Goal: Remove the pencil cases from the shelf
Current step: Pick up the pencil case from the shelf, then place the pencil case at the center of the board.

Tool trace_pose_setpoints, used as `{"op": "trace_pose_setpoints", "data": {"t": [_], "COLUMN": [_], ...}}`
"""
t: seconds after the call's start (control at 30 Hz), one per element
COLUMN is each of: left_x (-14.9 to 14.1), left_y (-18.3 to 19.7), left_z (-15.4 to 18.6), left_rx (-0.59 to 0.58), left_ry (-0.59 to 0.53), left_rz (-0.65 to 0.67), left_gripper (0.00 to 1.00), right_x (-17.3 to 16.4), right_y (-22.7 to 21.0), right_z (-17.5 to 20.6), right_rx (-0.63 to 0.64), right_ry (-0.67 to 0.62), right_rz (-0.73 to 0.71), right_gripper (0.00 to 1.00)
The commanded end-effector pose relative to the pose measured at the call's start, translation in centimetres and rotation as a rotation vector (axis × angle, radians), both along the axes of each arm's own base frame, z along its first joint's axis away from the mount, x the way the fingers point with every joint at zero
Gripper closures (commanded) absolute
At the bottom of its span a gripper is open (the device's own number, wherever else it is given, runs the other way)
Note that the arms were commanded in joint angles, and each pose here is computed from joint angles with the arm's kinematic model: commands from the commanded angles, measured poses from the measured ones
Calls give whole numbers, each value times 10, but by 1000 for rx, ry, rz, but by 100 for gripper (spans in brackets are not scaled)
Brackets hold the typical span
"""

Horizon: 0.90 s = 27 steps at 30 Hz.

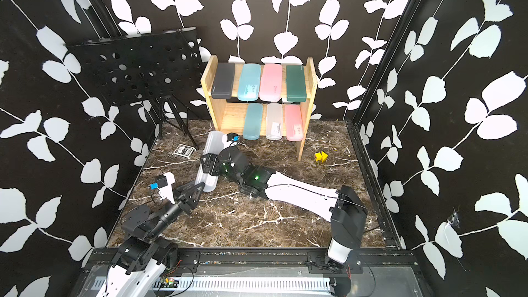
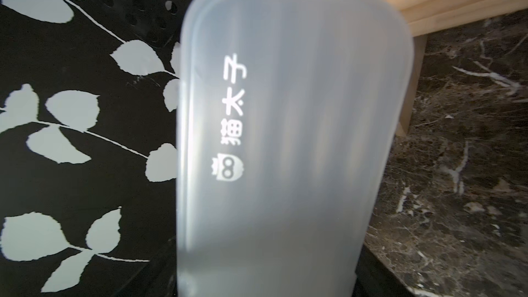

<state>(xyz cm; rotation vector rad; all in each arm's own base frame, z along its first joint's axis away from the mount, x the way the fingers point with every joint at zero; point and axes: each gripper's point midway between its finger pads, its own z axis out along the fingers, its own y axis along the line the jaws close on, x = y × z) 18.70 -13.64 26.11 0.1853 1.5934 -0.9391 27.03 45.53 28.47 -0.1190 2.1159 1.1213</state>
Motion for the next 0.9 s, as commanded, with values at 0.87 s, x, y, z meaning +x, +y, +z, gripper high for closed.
{"op": "trace_pose_setpoints", "data": {"t": [0.87], "left_x": [58], "left_y": [-11], "left_z": [-30], "left_rx": [60], "left_ry": [116], "left_rz": [82], "left_gripper": [1], "right_x": [-12], "right_y": [-387], "right_z": [-217], "right_rx": [-1094], "right_ry": [662], "right_rz": [37], "right_gripper": [100]}}
